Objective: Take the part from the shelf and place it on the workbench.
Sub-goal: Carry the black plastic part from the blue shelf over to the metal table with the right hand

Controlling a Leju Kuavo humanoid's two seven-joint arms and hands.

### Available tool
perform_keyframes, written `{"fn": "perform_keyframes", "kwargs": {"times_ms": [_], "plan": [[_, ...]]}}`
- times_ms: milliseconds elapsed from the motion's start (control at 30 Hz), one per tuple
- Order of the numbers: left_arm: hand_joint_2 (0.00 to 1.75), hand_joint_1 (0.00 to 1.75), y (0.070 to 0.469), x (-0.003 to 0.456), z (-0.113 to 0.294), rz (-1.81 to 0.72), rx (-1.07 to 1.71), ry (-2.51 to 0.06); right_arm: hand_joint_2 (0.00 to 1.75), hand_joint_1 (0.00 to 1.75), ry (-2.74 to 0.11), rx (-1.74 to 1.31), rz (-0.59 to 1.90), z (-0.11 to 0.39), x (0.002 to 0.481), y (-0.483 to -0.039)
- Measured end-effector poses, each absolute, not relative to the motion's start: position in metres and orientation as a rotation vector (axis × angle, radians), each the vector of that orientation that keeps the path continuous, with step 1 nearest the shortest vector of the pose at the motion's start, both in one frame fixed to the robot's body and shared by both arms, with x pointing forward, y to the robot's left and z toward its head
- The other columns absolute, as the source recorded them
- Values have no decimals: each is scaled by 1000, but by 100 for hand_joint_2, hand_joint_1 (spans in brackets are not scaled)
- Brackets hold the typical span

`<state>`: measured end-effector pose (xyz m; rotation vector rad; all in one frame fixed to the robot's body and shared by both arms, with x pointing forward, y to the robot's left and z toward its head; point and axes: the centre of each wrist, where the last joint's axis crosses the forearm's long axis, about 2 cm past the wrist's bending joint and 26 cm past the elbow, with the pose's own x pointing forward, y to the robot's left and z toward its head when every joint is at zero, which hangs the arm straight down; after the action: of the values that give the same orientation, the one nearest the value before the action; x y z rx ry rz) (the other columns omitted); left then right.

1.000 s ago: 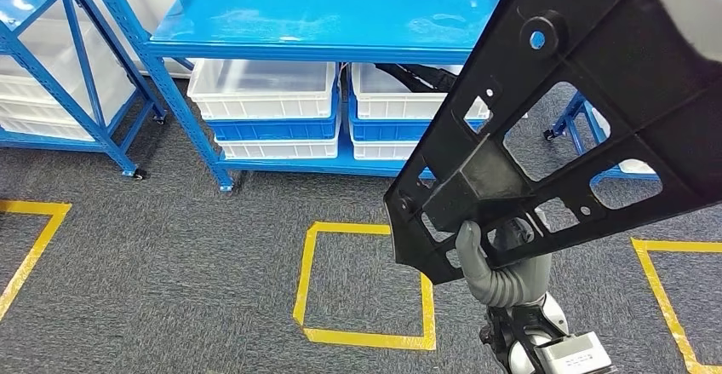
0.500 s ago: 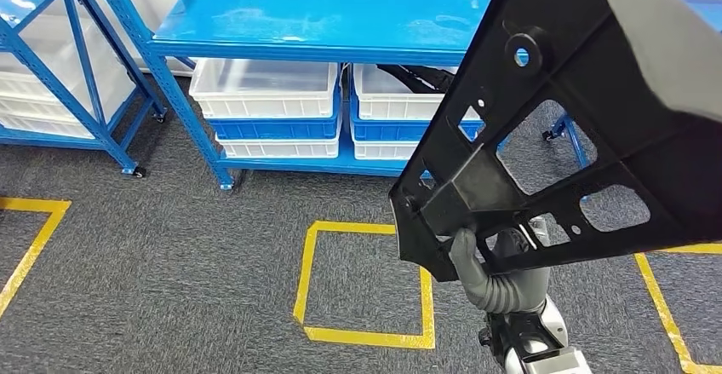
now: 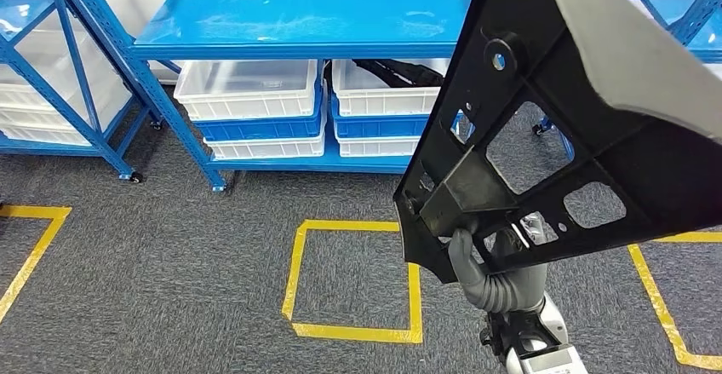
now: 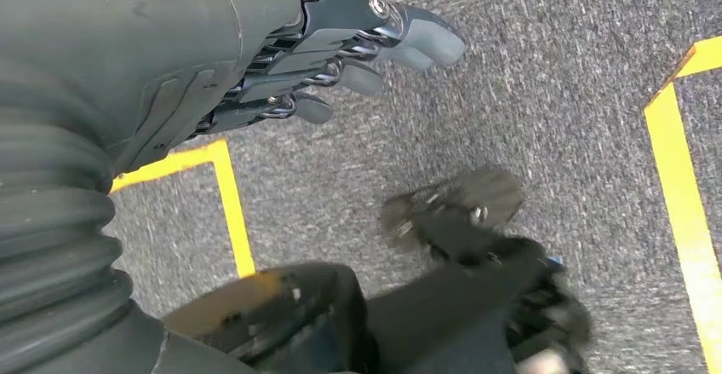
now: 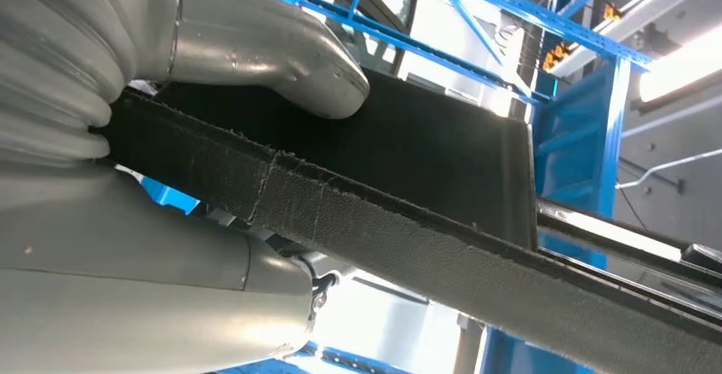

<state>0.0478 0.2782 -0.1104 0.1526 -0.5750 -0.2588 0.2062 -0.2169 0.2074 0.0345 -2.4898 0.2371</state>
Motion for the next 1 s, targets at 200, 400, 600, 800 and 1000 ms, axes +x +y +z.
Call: {"fn": "perform_keyframes", "kwargs": {"times_ms": [200, 400, 600, 800, 1000], "plan": [[175, 0, 278, 48, -110, -249, 153, -585, 175, 175, -2487, 35, 238, 207, 205, -217], [175, 0, 281, 50, -110, -245, 159, -593, 175, 175, -2484, 33, 240, 207, 205, -217], [175, 0, 281, 51, -110, -238, 156, -597, 175, 175, -2481, 32, 248, 206, 205, -218], [175, 0, 279, 51, -110, -233, 148, -596, 175, 175, -2480, 31, 254, 206, 205, -218], [175, 0, 279, 50, -110, -232, 148, -596, 175, 175, -2482, 28, 260, 206, 205, -218]]}}
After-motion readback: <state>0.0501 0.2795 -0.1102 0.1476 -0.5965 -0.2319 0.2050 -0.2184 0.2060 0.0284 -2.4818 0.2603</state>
